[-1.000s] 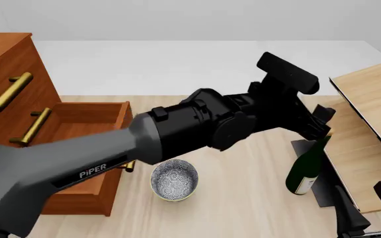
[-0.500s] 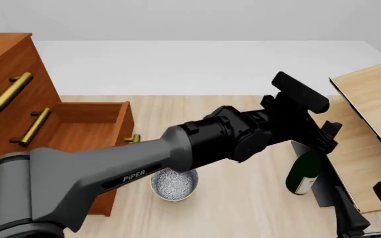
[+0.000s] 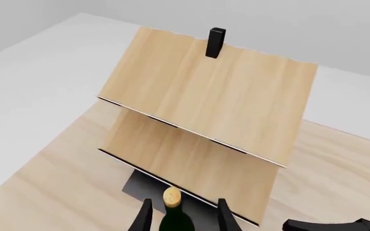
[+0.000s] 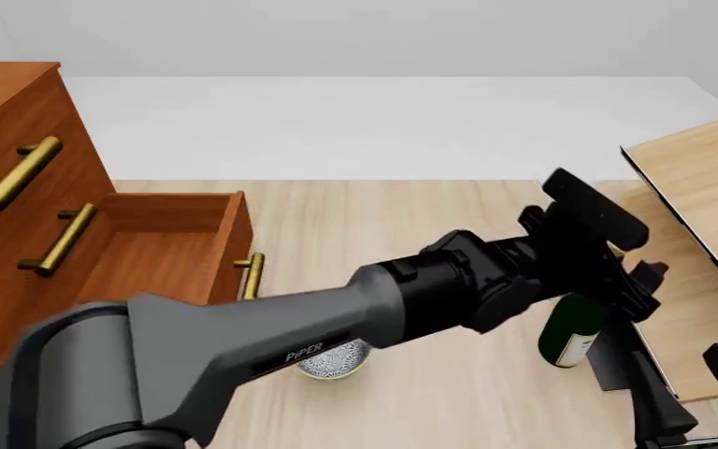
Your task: Put the wine bottle in the bottom drawer of the cabinet.
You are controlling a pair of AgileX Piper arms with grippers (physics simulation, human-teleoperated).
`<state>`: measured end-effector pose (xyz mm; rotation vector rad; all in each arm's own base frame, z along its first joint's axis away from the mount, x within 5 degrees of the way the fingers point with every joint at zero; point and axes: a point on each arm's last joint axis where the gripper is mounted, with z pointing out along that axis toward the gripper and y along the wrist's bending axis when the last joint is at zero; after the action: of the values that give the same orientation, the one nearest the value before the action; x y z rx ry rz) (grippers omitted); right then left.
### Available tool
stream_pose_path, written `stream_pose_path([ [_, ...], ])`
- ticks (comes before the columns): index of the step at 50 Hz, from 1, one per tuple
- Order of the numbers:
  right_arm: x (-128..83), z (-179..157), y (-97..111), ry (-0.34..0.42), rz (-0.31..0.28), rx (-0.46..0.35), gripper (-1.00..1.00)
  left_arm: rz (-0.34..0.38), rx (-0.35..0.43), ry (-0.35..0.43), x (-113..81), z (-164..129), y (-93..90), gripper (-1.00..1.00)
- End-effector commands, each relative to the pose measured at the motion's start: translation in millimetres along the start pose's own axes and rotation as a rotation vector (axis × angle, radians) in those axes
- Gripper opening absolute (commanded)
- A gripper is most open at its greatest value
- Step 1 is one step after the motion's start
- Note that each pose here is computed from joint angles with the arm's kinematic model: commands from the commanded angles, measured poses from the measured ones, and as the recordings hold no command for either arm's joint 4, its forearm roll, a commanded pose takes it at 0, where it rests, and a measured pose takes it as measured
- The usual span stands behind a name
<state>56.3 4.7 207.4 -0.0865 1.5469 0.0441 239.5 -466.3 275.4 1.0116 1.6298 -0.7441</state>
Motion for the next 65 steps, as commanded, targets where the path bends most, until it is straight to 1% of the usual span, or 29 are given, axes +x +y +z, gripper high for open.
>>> stream_pose_path([
  [1,0.2,0.0,0.0,0.002,0.005,0.0,1.0,0.008,0.002,0.003,8.5,13.3,-1.0,1.0],
  [12,0.3,0.0,-0.2,0.003,0.012,0.004,1.0,0.016,0.001,0.012,18.9,24.1,-0.6,1.0],
  [16,0.4,0.0,-0.2,0.004,0.01,0.003,1.0,0.013,-0.007,0.016,21.6,28.1,4.0,1.0],
  [20,0.4,0.0,-0.2,0.004,0.009,0.004,1.0,0.02,-0.004,0.027,26.7,29.8,2.2,1.0],
  [24,0.4,0.0,-0.2,0.004,0.009,0.003,1.0,0.013,-0.009,0.031,29.8,30.8,5.0,1.0],
  [28,0.4,0.0,-0.2,0.004,0.009,0.003,1.0,0.01,-0.012,0.041,36.8,33.6,7.1,1.0],
  [33,0.5,0.0,-0.2,0.005,0.008,0.003,1.0,0.011,-0.004,0.052,45.1,34.3,2.3,1.0],
  [35,0.3,0.0,-0.3,0.003,0.01,0.005,1.0,0.01,-0.007,0.06,49.5,36.9,4.0,1.0],
  [37,0.4,0.0,-0.1,0.004,0.006,0.003,1.0,0.017,-0.001,0.063,53.0,36.4,0.4,1.0],
  [38,0.3,0.0,-0.2,0.003,0.009,0.003,1.0,0.003,0.0,0.066,53.7,36.7,0.1,1.0],
  [42,0.4,0.0,-0.2,0.004,0.008,0.003,1.0,0.006,-0.008,0.071,57.0,39.8,4.7,1.0],
  [43,0.5,0.0,-0.2,0.005,0.007,0.003,1.0,0.006,-0.004,0.073,57.8,39.7,2.5,1.0],
  [47,0.5,0.0,-0.2,0.005,0.006,0.003,1.0,-0.001,-0.011,0.075,59.6,42.1,6.0,1.0],
  [48,0.6,0.0,-0.2,0.006,0.009,0.004,1.0,0.008,-0.013,0.076,60.2,42.9,7.6,1.0],
  [50,0.6,0.0,-0.2,0.006,0.006,0.004,1.0,0.003,-0.011,0.076,59.9,42.4,6.2,1.0],
  [54,0.6,0.0,-0.2,0.006,0.008,0.004,1.0,-0.004,-0.022,0.074,58.9,43.0,12.8,1.0],
  [56,0.5,0.0,-0.2,0.005,0.007,0.003,1.0,-0.004,-0.017,0.077,60.1,41.9,9.5,1.0],
  [57,0.5,0.0,-0.2,0.005,0.007,0.003,1.0,-0.001,-0.018,0.076,60.2,41.7,10.0,-1.0],
  [65,0.6,0.0,0.0,0.006,0.007,0.0,1.0,-0.004,-0.026,0.074,59.6,41.2,14.8,-1.0],
])
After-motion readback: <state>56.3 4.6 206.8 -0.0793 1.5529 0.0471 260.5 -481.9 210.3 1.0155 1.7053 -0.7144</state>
